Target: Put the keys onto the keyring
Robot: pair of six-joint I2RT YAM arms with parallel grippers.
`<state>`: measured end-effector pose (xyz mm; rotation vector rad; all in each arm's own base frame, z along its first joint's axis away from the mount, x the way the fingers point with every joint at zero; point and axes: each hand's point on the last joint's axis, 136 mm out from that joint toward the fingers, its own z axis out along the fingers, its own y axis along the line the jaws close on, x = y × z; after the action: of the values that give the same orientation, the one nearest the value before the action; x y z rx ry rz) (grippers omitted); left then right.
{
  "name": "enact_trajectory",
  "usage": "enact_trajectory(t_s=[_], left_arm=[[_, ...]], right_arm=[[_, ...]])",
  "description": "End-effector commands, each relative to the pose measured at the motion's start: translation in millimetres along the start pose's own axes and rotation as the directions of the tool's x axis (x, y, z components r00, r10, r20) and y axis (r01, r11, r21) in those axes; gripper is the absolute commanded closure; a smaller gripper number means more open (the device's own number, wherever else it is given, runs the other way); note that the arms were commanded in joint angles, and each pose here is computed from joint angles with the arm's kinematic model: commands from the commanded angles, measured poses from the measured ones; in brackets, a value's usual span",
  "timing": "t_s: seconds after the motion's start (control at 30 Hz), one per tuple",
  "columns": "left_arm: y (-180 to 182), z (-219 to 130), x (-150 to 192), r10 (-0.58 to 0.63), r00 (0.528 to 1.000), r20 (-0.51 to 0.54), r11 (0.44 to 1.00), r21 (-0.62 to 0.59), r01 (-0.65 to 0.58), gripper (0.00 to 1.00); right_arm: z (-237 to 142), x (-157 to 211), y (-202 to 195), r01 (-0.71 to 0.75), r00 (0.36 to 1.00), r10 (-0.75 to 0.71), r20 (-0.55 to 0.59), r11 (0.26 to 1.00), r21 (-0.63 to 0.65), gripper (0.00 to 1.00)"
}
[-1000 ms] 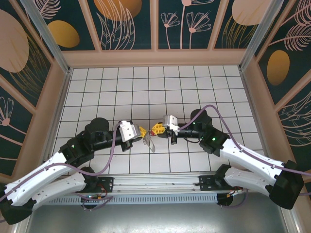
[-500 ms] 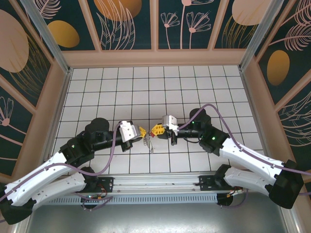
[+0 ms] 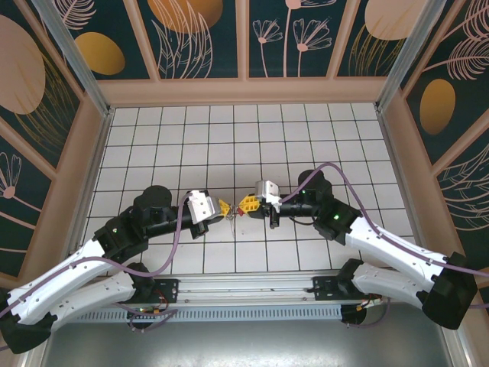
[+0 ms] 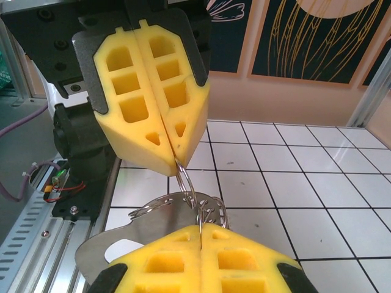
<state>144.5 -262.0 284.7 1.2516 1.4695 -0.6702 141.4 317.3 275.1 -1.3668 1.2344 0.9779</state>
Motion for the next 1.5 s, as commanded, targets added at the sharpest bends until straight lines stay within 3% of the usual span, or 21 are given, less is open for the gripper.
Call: enact_trajectory(t_s=[0.0,1.03,1.47], left_arm=[[1.3,-2.4,-10.8,0.019,0.999,0.048,1.000,-0.011,-0.019,1.00],[0.7,-1.3,-10.0,0.020,0.999,0.045,1.000,-0.006,-0.019,1.00],[1.1,-2.7,-10.3,0.022,0.999,0.047,1.000,-0.011,-0.021,1.00]], right_arm=[[-3.1,-21.3,-1.1,0.016,0.999,-0.015,0.046,1.000,-0.015,1.00],[2.0,-22.0,0.6,0.009,0.999,-0.006,0.052,0.998,-0.056,1.00],[-2.4,-20.4,-6.1,-0.001,0.999,0.002,0.046,1.000,-0.017,1.00]])
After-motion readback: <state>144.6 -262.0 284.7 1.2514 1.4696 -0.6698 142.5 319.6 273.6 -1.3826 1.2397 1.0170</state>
